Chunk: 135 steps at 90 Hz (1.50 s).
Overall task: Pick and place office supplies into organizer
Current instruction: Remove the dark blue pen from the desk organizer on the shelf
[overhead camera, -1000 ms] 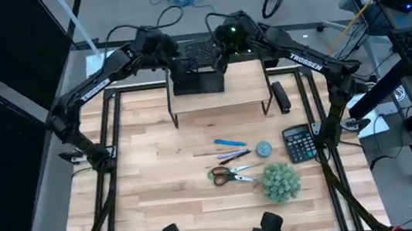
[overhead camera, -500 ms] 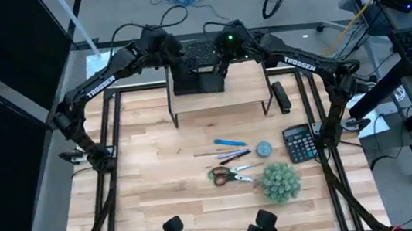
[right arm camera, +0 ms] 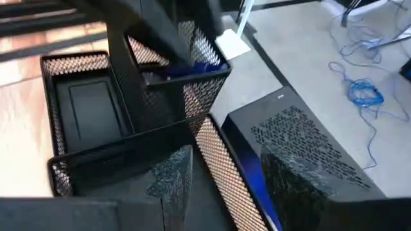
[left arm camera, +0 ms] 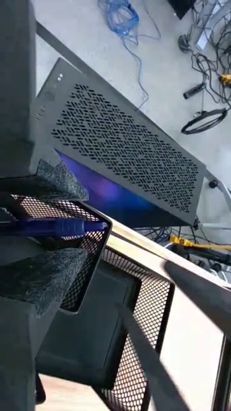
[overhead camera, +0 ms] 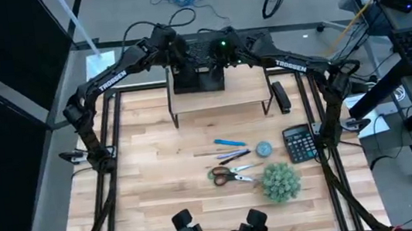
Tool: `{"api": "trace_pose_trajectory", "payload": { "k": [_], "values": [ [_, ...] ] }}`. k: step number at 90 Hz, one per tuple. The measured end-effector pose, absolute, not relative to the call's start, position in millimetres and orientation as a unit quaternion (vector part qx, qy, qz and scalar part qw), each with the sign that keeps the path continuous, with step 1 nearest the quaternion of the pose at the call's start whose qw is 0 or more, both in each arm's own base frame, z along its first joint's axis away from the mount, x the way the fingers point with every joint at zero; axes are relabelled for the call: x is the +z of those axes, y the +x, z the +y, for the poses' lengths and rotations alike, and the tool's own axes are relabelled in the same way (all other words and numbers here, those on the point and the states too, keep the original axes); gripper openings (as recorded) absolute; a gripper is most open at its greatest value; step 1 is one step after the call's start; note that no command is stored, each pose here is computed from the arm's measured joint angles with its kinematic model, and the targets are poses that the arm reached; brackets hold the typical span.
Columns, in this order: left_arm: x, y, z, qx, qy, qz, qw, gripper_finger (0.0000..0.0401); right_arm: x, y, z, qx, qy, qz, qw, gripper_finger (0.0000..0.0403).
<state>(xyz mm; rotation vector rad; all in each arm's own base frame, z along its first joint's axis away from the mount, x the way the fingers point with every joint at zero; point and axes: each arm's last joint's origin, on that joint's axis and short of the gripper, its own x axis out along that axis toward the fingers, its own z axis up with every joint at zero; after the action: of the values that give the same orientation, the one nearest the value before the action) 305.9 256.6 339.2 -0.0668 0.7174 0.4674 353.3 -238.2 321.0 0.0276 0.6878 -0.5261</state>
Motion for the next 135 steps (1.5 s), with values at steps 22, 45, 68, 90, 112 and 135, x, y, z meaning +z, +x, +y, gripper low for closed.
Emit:
{"api": "trace_pose_trajectory", "payload": {
  "k": [22,45,68,90,112,135],
  "values": [
    [338,302,252,0.213,-0.044,0.369,0.904,0.012,314,364,-237,-0.231,0.013,0.321,0.919,0.0169],
    [336,301,251,0.197,-0.043,0.377,0.904,0.012,313,368,-236,-0.227,0.01,0.315,0.921,0.0169],
    [335,302,249,0.188,-0.045,0.38,0.905,0.012,301,381,-235,-0.213,-0.011,0.312,0.926,0.0169],
    [333,302,245,0.178,-0.044,0.395,0.9,0.012,298,386,-235,-0.212,-0.024,0.306,0.928,0.0169],
    [332,303,244,0.173,-0.039,0.396,0.901,0.012,298,387,-234,-0.211,-0.025,0.305,0.928,0.0169],
    [332,304,244,0.17,-0.041,0.394,0.902,0.0117,298,389,-230,-0.204,-0.04,0.306,0.929,0.0169]
  ]
}}
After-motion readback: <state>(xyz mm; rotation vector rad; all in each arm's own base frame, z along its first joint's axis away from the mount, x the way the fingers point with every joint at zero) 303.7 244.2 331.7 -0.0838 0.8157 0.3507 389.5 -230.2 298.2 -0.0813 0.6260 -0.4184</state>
